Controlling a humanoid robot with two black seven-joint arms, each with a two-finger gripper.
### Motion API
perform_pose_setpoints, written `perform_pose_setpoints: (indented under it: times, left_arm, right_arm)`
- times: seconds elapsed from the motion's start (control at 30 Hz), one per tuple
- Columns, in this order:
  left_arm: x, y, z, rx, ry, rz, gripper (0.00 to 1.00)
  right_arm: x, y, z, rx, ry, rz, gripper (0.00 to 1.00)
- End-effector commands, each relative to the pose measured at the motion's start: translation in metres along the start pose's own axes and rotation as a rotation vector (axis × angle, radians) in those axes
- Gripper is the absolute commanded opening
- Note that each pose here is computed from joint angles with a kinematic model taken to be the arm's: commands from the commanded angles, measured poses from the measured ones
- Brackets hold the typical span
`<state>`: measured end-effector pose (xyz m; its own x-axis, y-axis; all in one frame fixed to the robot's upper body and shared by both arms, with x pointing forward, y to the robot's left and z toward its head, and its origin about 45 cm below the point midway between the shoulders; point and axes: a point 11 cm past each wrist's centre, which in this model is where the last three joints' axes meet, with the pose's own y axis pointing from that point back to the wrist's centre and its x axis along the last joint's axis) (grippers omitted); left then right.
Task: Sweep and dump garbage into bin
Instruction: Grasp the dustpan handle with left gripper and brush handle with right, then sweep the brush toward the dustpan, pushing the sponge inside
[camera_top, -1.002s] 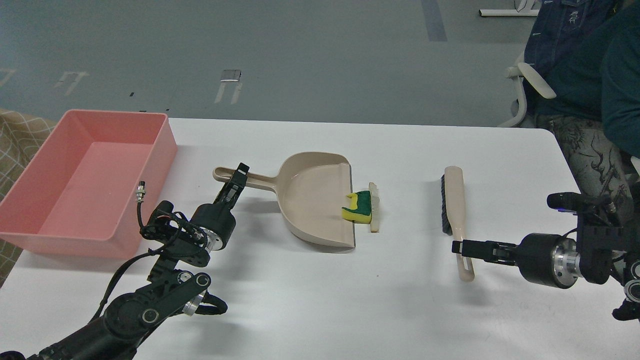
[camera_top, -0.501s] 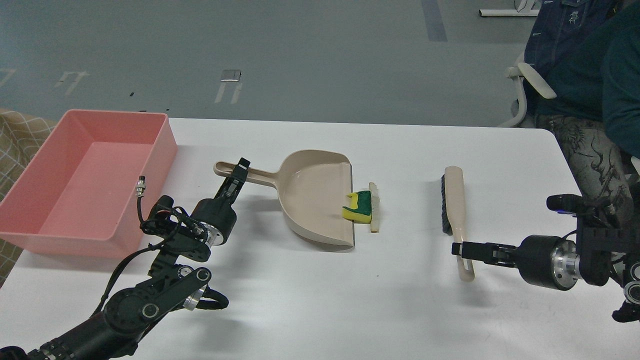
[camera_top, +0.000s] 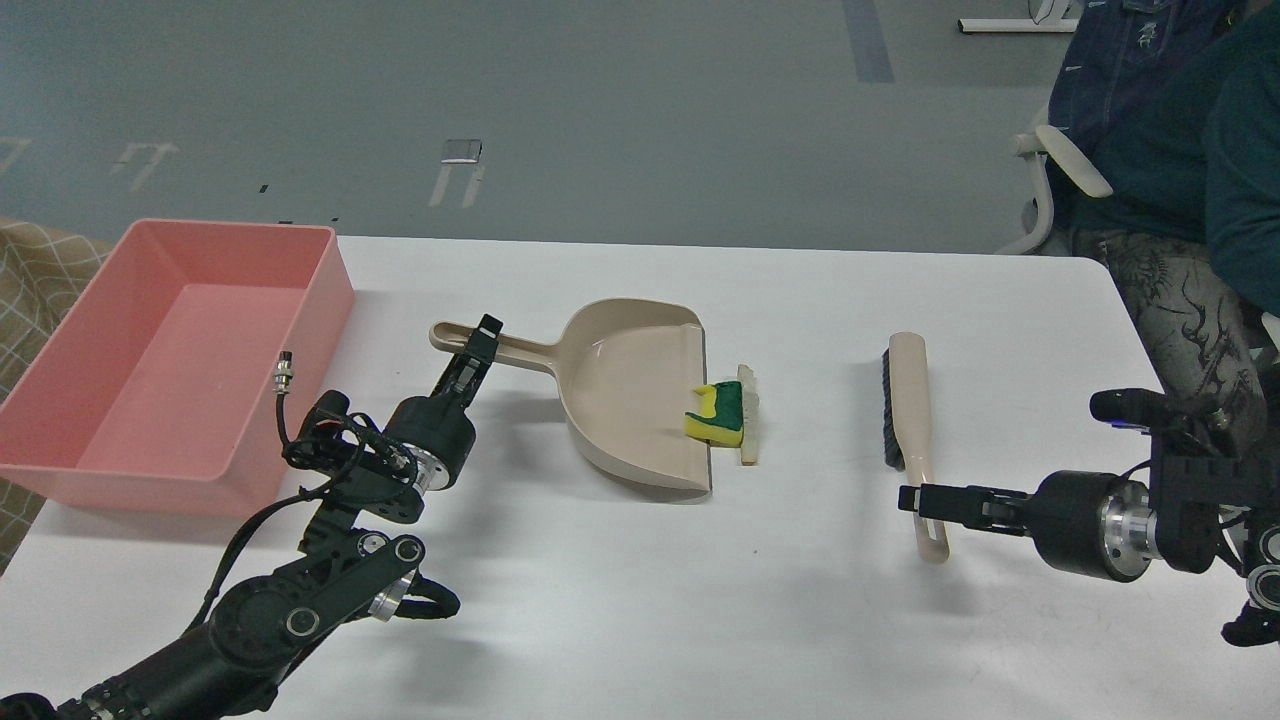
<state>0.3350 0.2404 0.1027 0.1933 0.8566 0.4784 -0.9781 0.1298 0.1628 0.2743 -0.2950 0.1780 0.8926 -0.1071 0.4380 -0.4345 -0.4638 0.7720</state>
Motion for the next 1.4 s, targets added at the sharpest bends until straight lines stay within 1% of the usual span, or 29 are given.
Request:
perform_pose_setpoints:
  times: [0.0, 0.03, 0.13, 0.23, 0.33, 0.5, 0.6, 0.63, 0.67, 0.73, 0.9, 0.97, 1.07, 1.1, 1.17, 1.2, 1.37]
  left_arm:
    - [0.0003, 0.0006, -0.0005, 0.000, 0.000, 0.000, 0.00]
    - [-0.0003, 0.0015, -0.0011, 0.002, 0.001, -0.001, 0.00]
    - [-0.0006, 0.0015, 0.0015, -0.006, 0.004, -0.002, 0.00]
    - [-0.0008, 0.0014, 0.0025, -0.008, 0.006, -0.003, 0.00]
    - [-0.0002, 0.0015, 0.0022, -0.008, 0.004, -0.003, 0.00]
    - [-0.0002, 0.0015, 0.0022, -0.008, 0.004, -0.003, 0.00]
    - [-0.0001, 0.0015, 0.0022, -0.008, 0.004, -0.001, 0.00]
    - [0.0003, 0.0013, 0.0022, -0.006, 0.005, 0.000, 0.00]
    - [-0.0002, 0.0013, 0.0024, -0.007, 0.006, 0.000, 0.00]
    - [0.0002, 0.0004, 0.0038, -0.011, 0.006, 0.001, 0.00]
    - [0.0002, 0.0004, 0.0038, -0.011, 0.006, 0.001, 0.00]
    - [0.0002, 0.0004, 0.0038, -0.011, 0.006, 0.001, 0.00]
    - [0.0008, 0.0005, 0.0035, -0.011, 0.004, 0.001, 0.00]
    - [0.0008, 0.0005, 0.0035, -0.011, 0.004, 0.001, 0.00]
    - [0.0008, 0.0005, 0.0035, -0.011, 0.004, 0.001, 0.00]
    - [0.0008, 0.0005, 0.0035, -0.011, 0.004, 0.001, 0.00]
    - [0.0007, 0.0004, 0.0040, -0.012, 0.005, 0.001, 0.00]
  right_arm:
    - [-0.0008, 0.0001, -0.0004, 0.001, 0.001, -0.004, 0.88]
    - [-0.0007, 0.0001, -0.0004, 0.001, 0.001, -0.002, 0.88]
    - [-0.0007, 0.0001, -0.0004, 0.001, 0.001, -0.002, 0.82]
    - [0.0002, 0.0002, -0.0013, 0.003, 0.004, 0.000, 0.70]
    - [-0.0004, -0.0002, -0.0016, 0.003, 0.004, -0.002, 0.63]
    - [-0.0006, -0.0006, -0.0018, 0.004, 0.003, -0.002, 0.58]
    - [-0.0007, -0.0006, -0.0017, 0.002, 0.002, -0.002, 0.53]
    - [-0.0012, -0.0003, -0.0009, -0.001, 0.002, -0.005, 0.48]
    - [-0.0006, -0.0002, -0.0011, -0.001, 0.003, -0.004, 0.45]
    - [-0.0018, 0.0000, 0.0008, -0.014, 0.001, -0.006, 0.34]
    - [-0.0021, 0.0000, 0.0025, -0.031, -0.002, -0.006, 0.32]
    - [-0.0020, 0.0000, 0.0024, -0.031, -0.004, -0.005, 0.30]
    - [-0.0022, 0.0004, 0.0024, -0.031, -0.003, -0.007, 0.19]
    - [-0.0021, 0.0008, 0.0028, -0.032, -0.005, -0.006, 0.10]
    - [-0.0026, 0.0015, 0.0019, -0.030, -0.005, -0.007, 0.02]
    - [-0.0031, 0.0022, 0.0009, -0.028, -0.004, -0.009, 0.00]
    - [-0.0009, 0.0033, -0.0036, -0.014, -0.003, -0.001, 0.00]
